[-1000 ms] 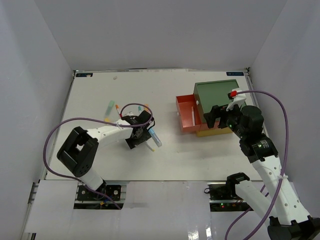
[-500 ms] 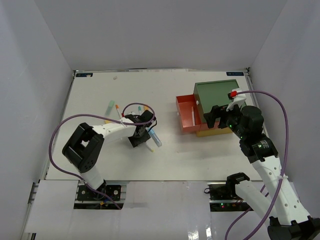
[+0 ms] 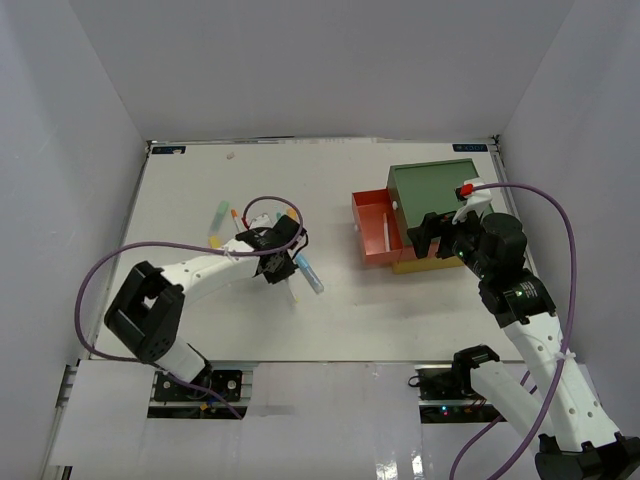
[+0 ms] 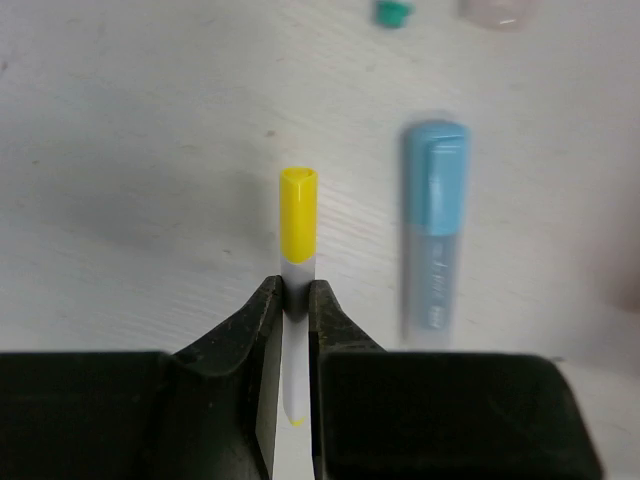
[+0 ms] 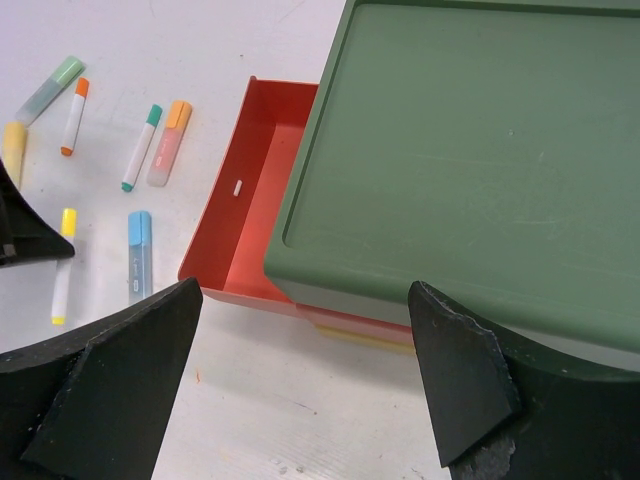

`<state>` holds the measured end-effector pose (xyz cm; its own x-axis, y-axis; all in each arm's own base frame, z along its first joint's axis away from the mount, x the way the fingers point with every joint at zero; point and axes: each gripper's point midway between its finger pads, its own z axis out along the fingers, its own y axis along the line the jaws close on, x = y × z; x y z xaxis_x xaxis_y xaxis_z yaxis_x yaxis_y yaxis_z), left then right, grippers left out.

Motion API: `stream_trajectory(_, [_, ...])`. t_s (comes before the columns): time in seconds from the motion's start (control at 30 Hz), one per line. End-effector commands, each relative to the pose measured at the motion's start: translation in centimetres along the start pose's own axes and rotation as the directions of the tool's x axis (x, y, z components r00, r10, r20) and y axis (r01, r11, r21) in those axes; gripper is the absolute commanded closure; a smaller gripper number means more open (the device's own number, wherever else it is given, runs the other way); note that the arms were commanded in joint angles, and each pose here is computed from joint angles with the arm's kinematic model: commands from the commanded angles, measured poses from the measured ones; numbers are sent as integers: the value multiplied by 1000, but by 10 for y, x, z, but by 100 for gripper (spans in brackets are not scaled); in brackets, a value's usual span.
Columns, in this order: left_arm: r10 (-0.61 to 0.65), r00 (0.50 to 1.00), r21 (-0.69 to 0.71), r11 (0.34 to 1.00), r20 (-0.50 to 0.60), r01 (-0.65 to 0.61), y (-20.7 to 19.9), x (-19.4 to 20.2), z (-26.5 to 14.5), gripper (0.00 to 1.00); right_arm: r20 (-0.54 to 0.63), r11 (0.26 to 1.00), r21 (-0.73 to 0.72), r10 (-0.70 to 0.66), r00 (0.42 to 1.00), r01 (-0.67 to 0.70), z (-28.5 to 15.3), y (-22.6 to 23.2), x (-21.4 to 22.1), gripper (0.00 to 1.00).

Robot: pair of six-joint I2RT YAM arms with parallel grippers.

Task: Sort the stationery into containers
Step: Pick up the pen from the center of the board, then place the pen in the drawer.

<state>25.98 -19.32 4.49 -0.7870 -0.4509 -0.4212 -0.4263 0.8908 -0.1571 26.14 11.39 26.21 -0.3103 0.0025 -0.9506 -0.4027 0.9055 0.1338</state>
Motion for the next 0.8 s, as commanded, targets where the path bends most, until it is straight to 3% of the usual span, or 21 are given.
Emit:
stream_trajectory(0.0, [-7, 992, 266, 964, 125, -27, -44, -38, -48, 82, 52, 1000, 0, -7, 999, 7, 1, 0, -13, 10])
stream_trajectory(0.2, [16, 984, 639, 759, 177, -127, -137, -65, -117, 86, 53, 1000, 1, -7, 999, 7, 0, 0, -14, 10])
stream_trajectory(0.43, [80, 989, 837, 527, 120, -145, -226, -73, -169, 85, 51, 1000, 6, -5, 999, 5, 0, 0, -13, 10])
stream_trajectory(0.5, [86, 992, 849, 514, 96, -126, -242, -73, -164, 85, 53, 1000, 12, -6, 999, 5, -1, -1, -13, 10])
stream_trajectory(0.53, [84, 991, 874, 469, 101, -129, -255, -79, -180, 85, 56, 1000, 16, -7, 998, 6, -1, -2, -14, 10])
stream_trajectory(0.6, [87, 992, 876, 467, 92, -122, -266, -77, -174, 85, 57, 1000, 21, -9, 998, 8, -2, -3, -14, 10])
stream_trajectory(0.73, [89, 994, 872, 480, 62, -97, -277, -74, -162, 64, 57, 1000, 26, -12, 998, 11, -2, -4, -13, 10])
stream_trajectory(0.77, [85, 995, 869, 487, 55, -90, -278, -74, -159, 54, 54, 1000, 28, -12, 998, 10, -2, -4, -12, 10])
